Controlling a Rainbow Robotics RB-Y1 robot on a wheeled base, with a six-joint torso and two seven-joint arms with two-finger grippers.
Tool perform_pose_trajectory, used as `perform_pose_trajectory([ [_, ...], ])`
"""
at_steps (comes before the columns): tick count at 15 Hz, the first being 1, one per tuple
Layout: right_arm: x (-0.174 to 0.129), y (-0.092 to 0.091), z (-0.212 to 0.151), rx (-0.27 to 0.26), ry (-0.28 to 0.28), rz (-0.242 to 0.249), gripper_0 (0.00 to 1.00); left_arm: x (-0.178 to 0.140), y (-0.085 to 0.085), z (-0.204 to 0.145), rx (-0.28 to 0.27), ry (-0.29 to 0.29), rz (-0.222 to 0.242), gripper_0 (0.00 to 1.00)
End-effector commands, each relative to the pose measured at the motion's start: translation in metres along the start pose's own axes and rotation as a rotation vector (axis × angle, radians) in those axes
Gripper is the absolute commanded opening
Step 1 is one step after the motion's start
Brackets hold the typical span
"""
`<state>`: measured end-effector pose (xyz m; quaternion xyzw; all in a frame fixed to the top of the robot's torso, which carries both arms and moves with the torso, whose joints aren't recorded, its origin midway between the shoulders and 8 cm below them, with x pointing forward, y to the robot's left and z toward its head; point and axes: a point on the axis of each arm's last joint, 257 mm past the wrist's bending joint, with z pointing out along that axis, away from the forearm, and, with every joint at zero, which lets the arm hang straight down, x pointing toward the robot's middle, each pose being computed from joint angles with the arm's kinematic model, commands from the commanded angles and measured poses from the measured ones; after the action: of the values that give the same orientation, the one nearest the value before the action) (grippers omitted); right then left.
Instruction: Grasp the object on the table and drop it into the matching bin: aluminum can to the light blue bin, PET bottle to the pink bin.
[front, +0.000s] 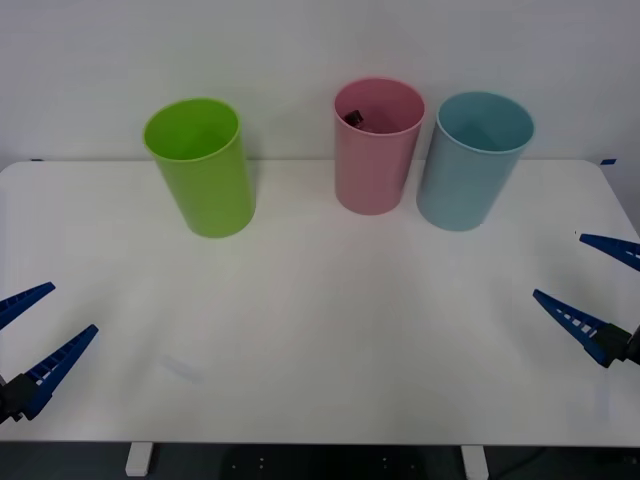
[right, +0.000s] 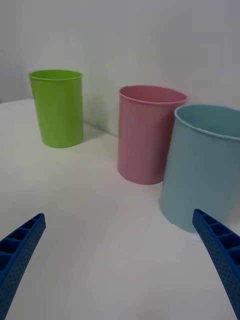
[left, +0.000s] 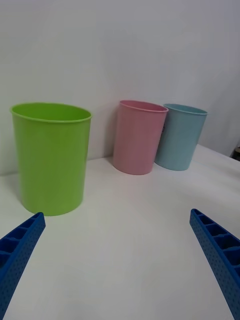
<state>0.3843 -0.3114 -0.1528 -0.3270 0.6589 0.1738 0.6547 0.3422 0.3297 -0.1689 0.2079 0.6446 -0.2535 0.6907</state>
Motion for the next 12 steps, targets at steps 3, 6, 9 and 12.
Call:
perform_pose_trajectory([
  [3,0.015,0.004,-0.021,0.035,0.014,0.035,1.00,0.000,0.000,0.000,0.000,0.000,0.000,1.00],
  [6,0.020,0.008,-0.032,0.041,0.021,0.048,1.00,0.000,0.000,0.000,0.000,0.000,0.000,1.00],
  [9,0.025,0.011,-0.044,0.045,0.035,0.057,1.00,0.000,0.000,0.000,0.000,0.000,0.000,1.00],
  [12,0.029,0.014,-0.052,0.052,0.039,0.076,1.00,0.000,0.000,0.000,0.000,0.000,0.000,1.00],
])
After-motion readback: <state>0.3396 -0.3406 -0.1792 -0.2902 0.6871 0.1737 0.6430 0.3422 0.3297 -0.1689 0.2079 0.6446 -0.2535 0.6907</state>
